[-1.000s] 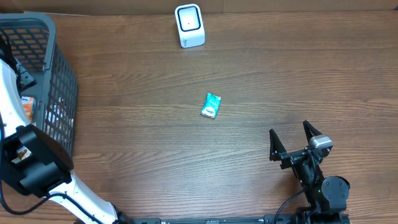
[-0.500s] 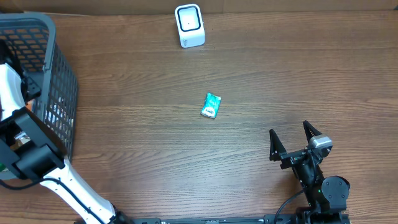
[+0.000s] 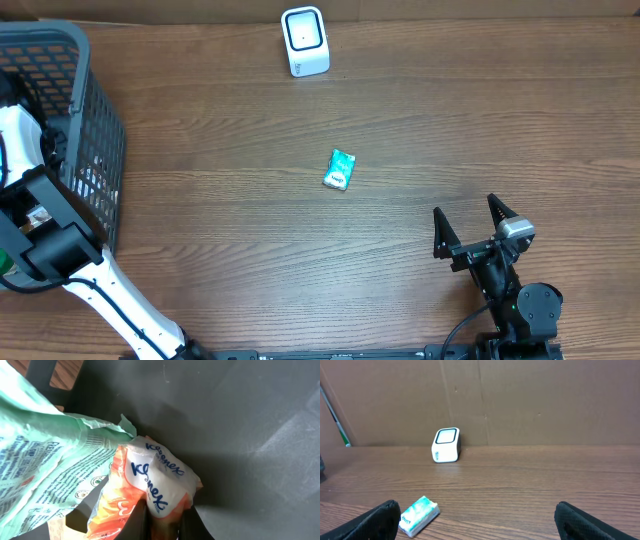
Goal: Scan the item barcode
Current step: 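Grasp the orange Kleenex tissue pack with the left gripper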
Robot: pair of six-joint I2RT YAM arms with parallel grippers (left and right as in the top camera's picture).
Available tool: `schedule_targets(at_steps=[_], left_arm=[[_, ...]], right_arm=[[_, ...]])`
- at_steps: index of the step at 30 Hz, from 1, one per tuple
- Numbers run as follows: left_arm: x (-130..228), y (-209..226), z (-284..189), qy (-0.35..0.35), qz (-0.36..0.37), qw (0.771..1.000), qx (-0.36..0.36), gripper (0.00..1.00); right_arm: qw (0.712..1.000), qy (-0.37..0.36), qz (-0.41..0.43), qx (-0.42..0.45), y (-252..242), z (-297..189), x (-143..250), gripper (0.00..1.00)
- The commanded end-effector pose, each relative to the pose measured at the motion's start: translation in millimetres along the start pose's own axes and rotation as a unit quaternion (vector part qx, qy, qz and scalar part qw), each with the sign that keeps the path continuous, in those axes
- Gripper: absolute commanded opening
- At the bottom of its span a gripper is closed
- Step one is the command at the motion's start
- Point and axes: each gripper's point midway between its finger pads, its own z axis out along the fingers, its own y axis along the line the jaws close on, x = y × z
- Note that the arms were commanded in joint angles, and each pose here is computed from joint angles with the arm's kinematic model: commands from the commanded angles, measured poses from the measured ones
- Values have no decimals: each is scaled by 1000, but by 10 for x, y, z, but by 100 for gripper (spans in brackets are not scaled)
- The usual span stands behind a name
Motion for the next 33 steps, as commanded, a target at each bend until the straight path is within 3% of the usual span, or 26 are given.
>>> schedule_targets(at_steps=[1, 9, 13, 17, 19, 23, 30, 33], left_arm=[[183, -109, 181, 39, 17, 999, 16, 4], [132, 51, -241, 28, -14, 999, 14, 4], [-77, 206, -818, -32, -60, 997, 29, 4], [-217, 232, -1729, -124, -82, 982, 113, 4], [-233, 254, -2174, -169, -93, 969, 154, 4], [-124, 264, -3254, -276, -90, 921, 262, 4], [300, 162, -4364, -361, -51, 848, 385, 4], [562, 16, -4650, -368, -20, 831, 417, 4]], right_arm=[[1000, 0, 2, -4, 13, 3, 27, 100], [1000, 0, 2, -4, 13, 3, 27, 100], [1000, 0, 2, -4, 13, 3, 27, 100], [1000, -1, 2, -4, 13, 3, 26, 100], [1000, -1, 2, -4, 13, 3, 26, 100], [1000, -1, 2, -5, 16, 3, 26, 100], [1000, -1, 2, -5, 16, 3, 26, 100], [1000, -1, 2, -5, 16, 3, 26, 100]])
